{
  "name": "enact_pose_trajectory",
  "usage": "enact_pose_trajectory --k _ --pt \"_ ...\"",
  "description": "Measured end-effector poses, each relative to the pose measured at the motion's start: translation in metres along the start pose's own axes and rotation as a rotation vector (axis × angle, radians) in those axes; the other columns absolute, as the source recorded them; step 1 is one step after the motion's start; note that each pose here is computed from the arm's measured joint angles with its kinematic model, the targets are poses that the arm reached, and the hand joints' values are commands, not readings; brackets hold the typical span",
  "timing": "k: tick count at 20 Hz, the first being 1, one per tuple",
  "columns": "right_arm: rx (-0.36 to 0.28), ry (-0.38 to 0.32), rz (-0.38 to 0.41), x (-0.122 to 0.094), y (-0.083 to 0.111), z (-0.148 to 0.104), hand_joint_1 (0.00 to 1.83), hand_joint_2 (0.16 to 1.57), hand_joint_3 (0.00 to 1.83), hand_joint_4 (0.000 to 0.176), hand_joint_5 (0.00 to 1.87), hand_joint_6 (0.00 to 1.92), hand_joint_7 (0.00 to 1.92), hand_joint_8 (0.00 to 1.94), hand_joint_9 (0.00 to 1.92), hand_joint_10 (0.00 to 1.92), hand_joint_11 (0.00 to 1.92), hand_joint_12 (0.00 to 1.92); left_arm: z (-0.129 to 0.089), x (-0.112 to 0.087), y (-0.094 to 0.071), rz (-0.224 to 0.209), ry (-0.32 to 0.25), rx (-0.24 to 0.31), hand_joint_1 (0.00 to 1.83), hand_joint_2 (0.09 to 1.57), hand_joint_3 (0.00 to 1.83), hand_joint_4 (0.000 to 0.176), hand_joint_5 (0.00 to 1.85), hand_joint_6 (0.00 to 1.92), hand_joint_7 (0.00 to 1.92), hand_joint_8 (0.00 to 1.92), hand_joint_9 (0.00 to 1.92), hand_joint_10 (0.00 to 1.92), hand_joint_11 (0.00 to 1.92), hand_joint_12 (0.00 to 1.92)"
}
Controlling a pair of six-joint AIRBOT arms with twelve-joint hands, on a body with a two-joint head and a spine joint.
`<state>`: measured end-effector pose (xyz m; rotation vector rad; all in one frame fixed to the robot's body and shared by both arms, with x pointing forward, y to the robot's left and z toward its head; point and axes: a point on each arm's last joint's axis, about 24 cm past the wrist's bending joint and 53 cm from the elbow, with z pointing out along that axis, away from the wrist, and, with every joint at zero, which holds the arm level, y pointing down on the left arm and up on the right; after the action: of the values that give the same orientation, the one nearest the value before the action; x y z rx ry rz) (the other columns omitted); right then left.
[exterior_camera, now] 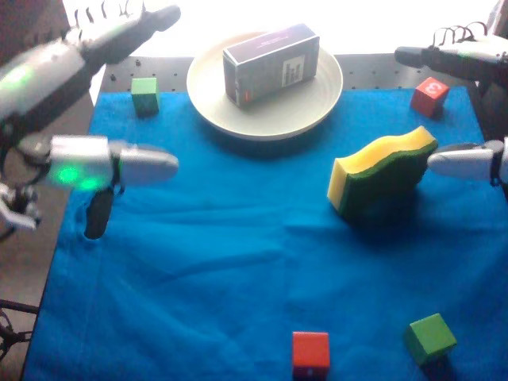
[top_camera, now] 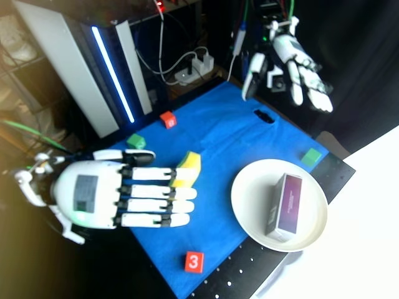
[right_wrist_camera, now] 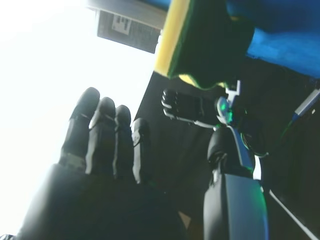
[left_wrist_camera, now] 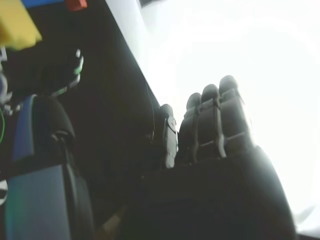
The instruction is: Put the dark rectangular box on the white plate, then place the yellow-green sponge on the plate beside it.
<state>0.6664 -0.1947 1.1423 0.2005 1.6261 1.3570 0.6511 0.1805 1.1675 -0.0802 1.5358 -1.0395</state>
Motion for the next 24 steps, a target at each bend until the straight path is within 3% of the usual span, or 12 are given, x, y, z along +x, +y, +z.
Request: enact_pose_trajectory --k 1,3,6,7,11,15,16,17,18,19,20,24 --pt "0.0 0.014 -0.014 0.002 0.001 0.003 0.77 0.99 0.0 0.075 0.31 0.0 0.29 0.0 0.31 0.0 0.21 0.43 -0.01 0.007 0.003 -0.018 0.006 -0.012 0.69 0.82 0.0 0.174 0.0 0.0 0.0 0.0 0.0 0.0 0.0 0.0" --pt "0.012 0.037 -0.028 0.007 -0.002 0.008 0.82 0.97 0.0 0.067 0.33 0.01 0.3 0.01 0.31 0.0 0.22 0.44 -0.021 0.011 0.008 -0.055 -0.011 -0.041 0.68 0.79 0.0 0.176 0.0 0.0 0.0 0.0 0.0 0.0 0.0 0.0" --pt "0.024 0.07 -0.057 0.012 -0.004 0.017 0.88 0.98 0.0 0.019 0.34 0.0 0.33 0.0 0.31 0.0 0.17 0.56 -0.035 0.017 0.007 -0.09 -0.034 -0.048 0.66 0.81 0.0 0.174 0.01 0.0 0.0 0.0 0.0 0.0 0.0 0.0" --pt "0.033 0.076 -0.066 0.012 -0.005 0.022 0.9 0.98 0.0 0.039 0.35 0.0 0.32 0.0 0.29 0.0 0.13 0.55 -0.035 0.02 0.005 -0.093 -0.027 -0.043 0.67 0.81 0.0 0.175 0.01 0.0 0.0 0.0 0.0 0.0 0.0 0.0" --pt "0.061 0.114 -0.091 0.021 -0.015 0.031 0.87 1.0 0.0 0.012 0.42 0.0 0.4 0.0 0.38 0.01 0.26 0.58 -0.035 0.014 0.005 -0.098 -0.052 -0.039 0.65 0.82 0.0 0.175 0.0 0.0 0.0 0.0 0.0 0.0 0.0 0.0" --pt "0.077 0.143 -0.088 0.035 -0.022 0.046 0.97 0.99 0.0 0.0 0.63 0.0 0.69 0.0 0.74 0.03 0.56 0.73 -0.035 0.015 0.003 -0.095 -0.047 -0.031 0.67 0.83 0.01 0.176 0.0 0.0 0.0 0.0 0.0 0.0 0.0 0.0" --pt "0.069 0.146 -0.085 0.037 -0.02 0.049 1.04 1.01 0.0 0.0 0.88 0.05 0.99 0.06 1.01 0.14 0.59 1.24 -0.035 0.015 0.003 -0.095 -0.048 -0.031 0.69 0.83 0.01 0.176 0.01 0.0 0.0 0.0 0.0 0.0 0.0 0.0" --pt "0.069 0.147 -0.085 0.038 -0.02 0.049 1.07 1.08 0.01 0.0 0.98 0.75 1.16 0.2 1.05 0.51 0.7 1.39 -0.035 0.015 0.003 -0.095 -0.048 -0.032 0.68 0.84 0.01 0.176 0.01 0.0 0.0 0.0 0.0 0.0 0.0 0.0" --pt "0.07 0.147 -0.089 0.037 -0.021 0.049 1.07 1.08 0.01 0.0 0.98 0.75 1.16 0.2 1.05 0.51 0.7 1.39 -0.035 0.014 0.003 -0.096 -0.051 -0.033 0.68 0.84 0.01 0.176 0.01 0.0 0.0 0.0 0.0 0.0 0.0 0.0" --pt "0.075 0.144 -0.087 0.036 -0.022 0.049 1.23 1.09 0.0 0.0 0.99 0.8 1.13 0.81 1.03 0.87 0.79 1.5 -0.035 0.014 0.004 -0.097 -0.052 -0.035 0.67 0.84 0.01 0.176 0.01 0.0 0.0 0.0 0.0 0.0 0.0 0.0" --pt "0.078 0.142 -0.091 0.035 -0.023 0.049 1.25 1.1 0.0 0.0 0.96 0.91 1.08 1.01 0.99 1.11 0.81 1.53 -0.035 0.014 0.004 -0.098 -0.051 -0.035 0.67 0.85 0.01 0.17 0.0 0.0 0.0 0.0 0.0 0.0 0.0 0.0" --pt "0.064 0.127 -0.091 0.028 -0.016 0.054 1.25 1.1 0.0 0.0 0.96 0.93 1.09 0.98 1.01 1.11 0.86 1.49 -0.036 0.016 0.005 -0.102 -0.045 -0.038 0.66 0.84 0.0 0.168 0.01 0.0 0.0 0.0 0.0 0.0 0.0 0.0"
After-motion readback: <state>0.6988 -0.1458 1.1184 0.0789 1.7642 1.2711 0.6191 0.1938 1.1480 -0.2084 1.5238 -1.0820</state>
